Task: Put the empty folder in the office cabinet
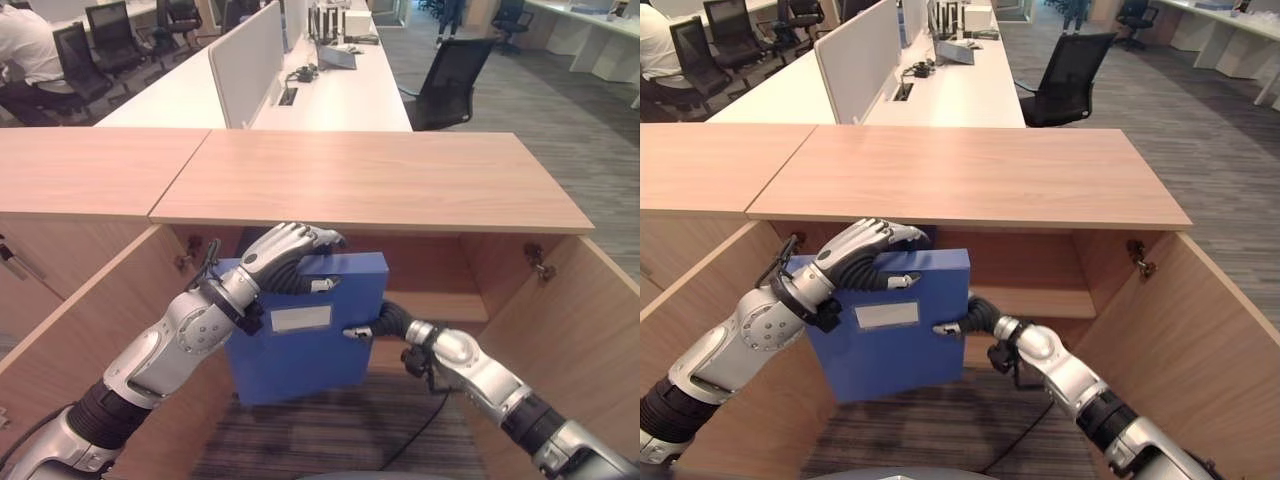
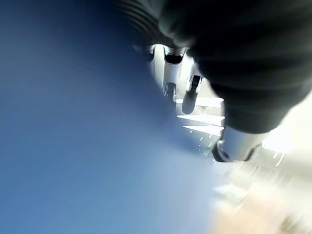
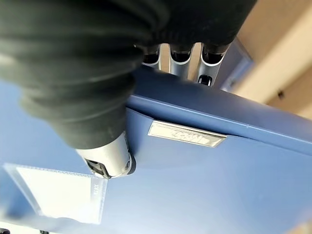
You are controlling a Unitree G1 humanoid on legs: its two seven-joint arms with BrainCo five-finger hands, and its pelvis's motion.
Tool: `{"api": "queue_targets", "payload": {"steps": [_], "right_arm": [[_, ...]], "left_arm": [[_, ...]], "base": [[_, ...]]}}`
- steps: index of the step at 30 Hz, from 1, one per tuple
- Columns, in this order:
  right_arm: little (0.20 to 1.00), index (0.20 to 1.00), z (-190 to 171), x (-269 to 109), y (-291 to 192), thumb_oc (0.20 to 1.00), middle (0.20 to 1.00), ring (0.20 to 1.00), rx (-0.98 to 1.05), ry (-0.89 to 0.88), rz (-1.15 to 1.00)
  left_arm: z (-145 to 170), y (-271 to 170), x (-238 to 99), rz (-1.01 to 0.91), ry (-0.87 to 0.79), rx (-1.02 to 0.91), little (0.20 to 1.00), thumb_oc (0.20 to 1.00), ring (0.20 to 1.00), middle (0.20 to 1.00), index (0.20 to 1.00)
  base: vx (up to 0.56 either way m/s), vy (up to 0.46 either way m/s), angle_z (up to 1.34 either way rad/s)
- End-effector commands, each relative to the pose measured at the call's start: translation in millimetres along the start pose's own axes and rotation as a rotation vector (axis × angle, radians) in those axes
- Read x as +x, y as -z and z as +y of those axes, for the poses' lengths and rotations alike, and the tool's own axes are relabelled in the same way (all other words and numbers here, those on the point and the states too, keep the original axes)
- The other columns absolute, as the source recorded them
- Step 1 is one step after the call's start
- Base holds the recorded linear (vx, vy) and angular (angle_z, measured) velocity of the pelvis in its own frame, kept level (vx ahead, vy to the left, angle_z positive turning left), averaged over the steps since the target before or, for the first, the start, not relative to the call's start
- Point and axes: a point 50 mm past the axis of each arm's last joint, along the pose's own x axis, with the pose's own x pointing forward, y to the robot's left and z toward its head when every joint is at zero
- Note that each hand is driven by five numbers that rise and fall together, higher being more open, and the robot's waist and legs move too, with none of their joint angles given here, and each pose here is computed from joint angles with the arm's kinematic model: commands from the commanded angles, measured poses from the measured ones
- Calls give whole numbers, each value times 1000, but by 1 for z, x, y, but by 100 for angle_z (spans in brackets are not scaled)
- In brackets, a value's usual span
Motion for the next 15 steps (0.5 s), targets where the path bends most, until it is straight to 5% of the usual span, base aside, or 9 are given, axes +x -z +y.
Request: {"api": "queue_targets", "payload": {"steps": [1, 6, 8, 15], "right_arm": [[200, 200, 26, 28, -13, 200, 200, 200, 233, -16, -140], [200, 200, 20, 11, 35, 200, 200, 200, 496, 158, -31], [200, 200, -11, -17, 87, 200, 200, 200, 674, 441, 92], [200, 200, -16, -52, 126, 200, 200, 200, 916, 695, 111]], "left_arm": [[14, -18, 14, -140, -126, -167, 1000, 1000, 1000, 1000, 1000], [-7, 34, -35, 219, -201, -459, 1000, 1000, 1000, 1000, 1000], [-21, 61, -91, 489, -305, -580, 1000, 1000, 1000, 1000, 1000], [-55, 82, -144, 778, -319, -727, 1000, 1000, 1000, 1000, 1000]], "base": [[0, 0, 0], [0, 0, 0], [5, -36, 1], [-7, -47, 7]]}}
